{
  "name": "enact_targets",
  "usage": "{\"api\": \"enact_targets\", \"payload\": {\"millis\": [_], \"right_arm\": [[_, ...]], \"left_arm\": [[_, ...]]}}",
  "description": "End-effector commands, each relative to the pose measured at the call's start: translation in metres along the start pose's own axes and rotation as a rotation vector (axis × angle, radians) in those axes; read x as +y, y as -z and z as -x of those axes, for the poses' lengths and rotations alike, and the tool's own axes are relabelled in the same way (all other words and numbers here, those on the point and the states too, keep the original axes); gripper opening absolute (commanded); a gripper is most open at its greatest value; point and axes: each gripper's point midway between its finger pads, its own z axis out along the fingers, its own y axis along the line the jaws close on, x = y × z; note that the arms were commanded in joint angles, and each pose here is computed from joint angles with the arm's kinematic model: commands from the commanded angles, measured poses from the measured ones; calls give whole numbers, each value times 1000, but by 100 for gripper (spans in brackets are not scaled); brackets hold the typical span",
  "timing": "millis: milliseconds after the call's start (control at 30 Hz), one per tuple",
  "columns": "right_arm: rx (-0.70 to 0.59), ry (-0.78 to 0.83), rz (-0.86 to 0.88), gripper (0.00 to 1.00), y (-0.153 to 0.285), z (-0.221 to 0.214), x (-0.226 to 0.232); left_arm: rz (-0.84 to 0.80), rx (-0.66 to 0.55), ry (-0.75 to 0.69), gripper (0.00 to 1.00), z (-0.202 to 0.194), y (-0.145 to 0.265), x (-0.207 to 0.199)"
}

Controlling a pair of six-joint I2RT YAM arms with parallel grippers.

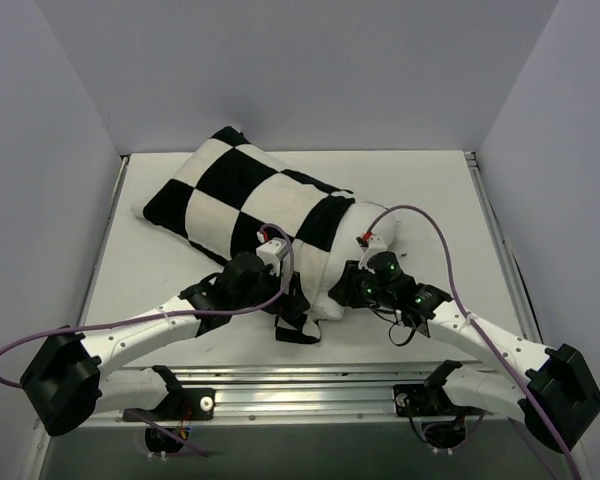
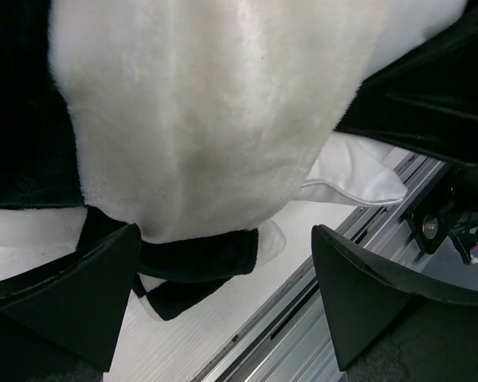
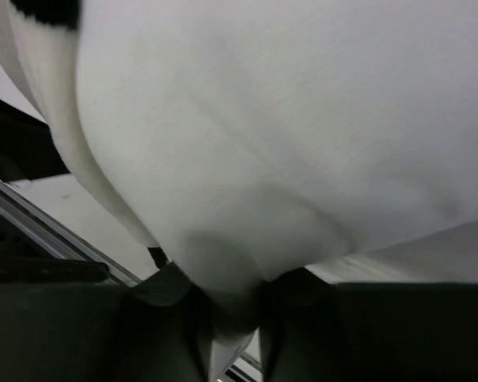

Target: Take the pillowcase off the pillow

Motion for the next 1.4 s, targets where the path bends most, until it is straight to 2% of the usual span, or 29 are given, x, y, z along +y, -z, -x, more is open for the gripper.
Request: {"api": "enact_targets", "payload": {"millis": [0, 33, 67, 333, 567, 700, 833, 867, 900, 933, 1067, 1100, 1167, 1200, 1367], "right_arm": [[-101, 24, 92, 10, -3, 33, 25], [-107, 30, 95, 1, -3, 36, 27], [-119, 32, 102, 0, -1, 41, 31], [-180, 58, 132, 0, 15, 68, 49], [-216, 88, 134, 0, 28, 89, 62], [-220, 95, 145, 0, 30, 94, 68], [-202, 120, 146, 0, 30, 91, 70], [-200, 125, 146, 0, 32, 90, 70], [-214, 131, 153, 0, 37, 92, 72], [-210, 136, 142, 0, 40, 91, 69], [-243, 166, 133, 0, 77, 100, 74], [-305, 181, 163, 0, 101, 117, 86], [-320, 207, 152, 0, 125, 122, 88], [-380, 223, 185, 0, 152, 137, 102], [-434, 269, 184, 0, 210, 153, 112]], "left_arm": [[-43, 1, 3, 96, 0, -5, -9], [-38, -2, 9, 96, 0, -5, -8], [-21, -7, 12, 96, 0, -5, -5], [47, -33, 35, 96, 2, -10, 3], [123, -5, 18, 93, 0, -19, 10], [159, -7, 12, 83, 4, -24, 15], [197, -69, 19, 39, 20, -23, 17], [223, -95, 24, 16, 26, -22, 21], [233, -126, 28, 6, 35, -18, 21], [255, -145, 36, 3, 39, -15, 24], [423, -227, 99, 2, 58, 3, 62], [496, -246, 133, 2, 62, 10, 84], [568, -259, 201, 2, 60, 17, 110], [633, -285, 242, 2, 62, 25, 132], [795, -367, 389, 2, 54, 42, 190]]}}
